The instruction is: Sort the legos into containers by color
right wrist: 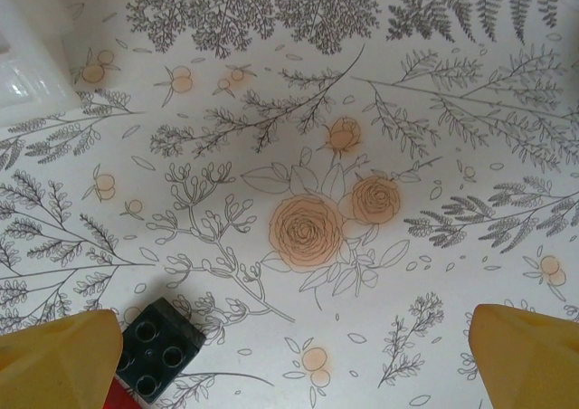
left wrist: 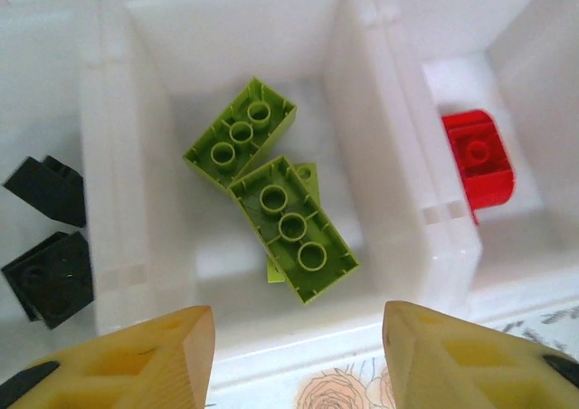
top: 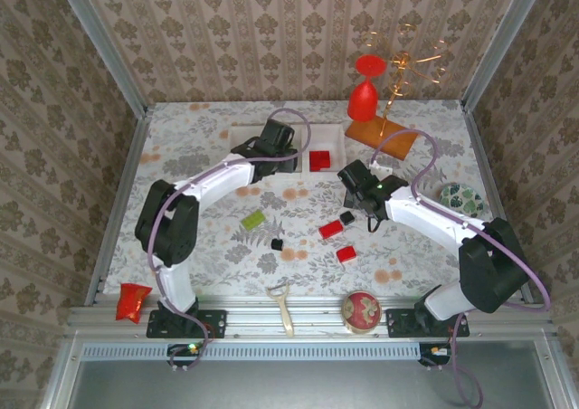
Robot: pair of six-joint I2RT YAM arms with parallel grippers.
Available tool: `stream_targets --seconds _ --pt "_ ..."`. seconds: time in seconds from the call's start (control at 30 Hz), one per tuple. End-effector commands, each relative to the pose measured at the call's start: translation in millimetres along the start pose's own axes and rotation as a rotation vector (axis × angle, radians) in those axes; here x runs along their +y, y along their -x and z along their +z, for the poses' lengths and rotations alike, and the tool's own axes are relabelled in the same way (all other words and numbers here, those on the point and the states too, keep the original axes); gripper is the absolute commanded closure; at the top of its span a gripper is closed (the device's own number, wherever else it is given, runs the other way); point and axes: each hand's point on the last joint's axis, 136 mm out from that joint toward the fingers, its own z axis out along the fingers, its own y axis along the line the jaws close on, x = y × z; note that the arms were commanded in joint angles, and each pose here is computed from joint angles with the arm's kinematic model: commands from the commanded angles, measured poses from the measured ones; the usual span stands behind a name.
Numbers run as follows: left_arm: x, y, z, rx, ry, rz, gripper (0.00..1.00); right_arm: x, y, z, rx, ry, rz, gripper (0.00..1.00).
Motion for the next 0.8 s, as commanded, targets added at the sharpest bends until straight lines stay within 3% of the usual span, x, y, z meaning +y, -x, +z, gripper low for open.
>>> stream_targets --seconds 0.0,0.3,0.53,0.77 --pt "3 14 -25 -0.066 -0.002 -0.007 0.46 -4 -9 -2 0.031 0.008 0.030 0.00" --pt "28 9 -64 -0.132 0.044 -0.060 0.31 6 -31 4 0.109 0.046 0.030 0.00" --pt "63 -7 -92 -0.190 0.105 -0.136 0.01 19 -49 12 0.173 0.069 0.028 0.01" --pt "98 -24 -114 -0.237 0.187 -0.195 0.00 34 -55 20 0.208 0.068 0.008 0.02"
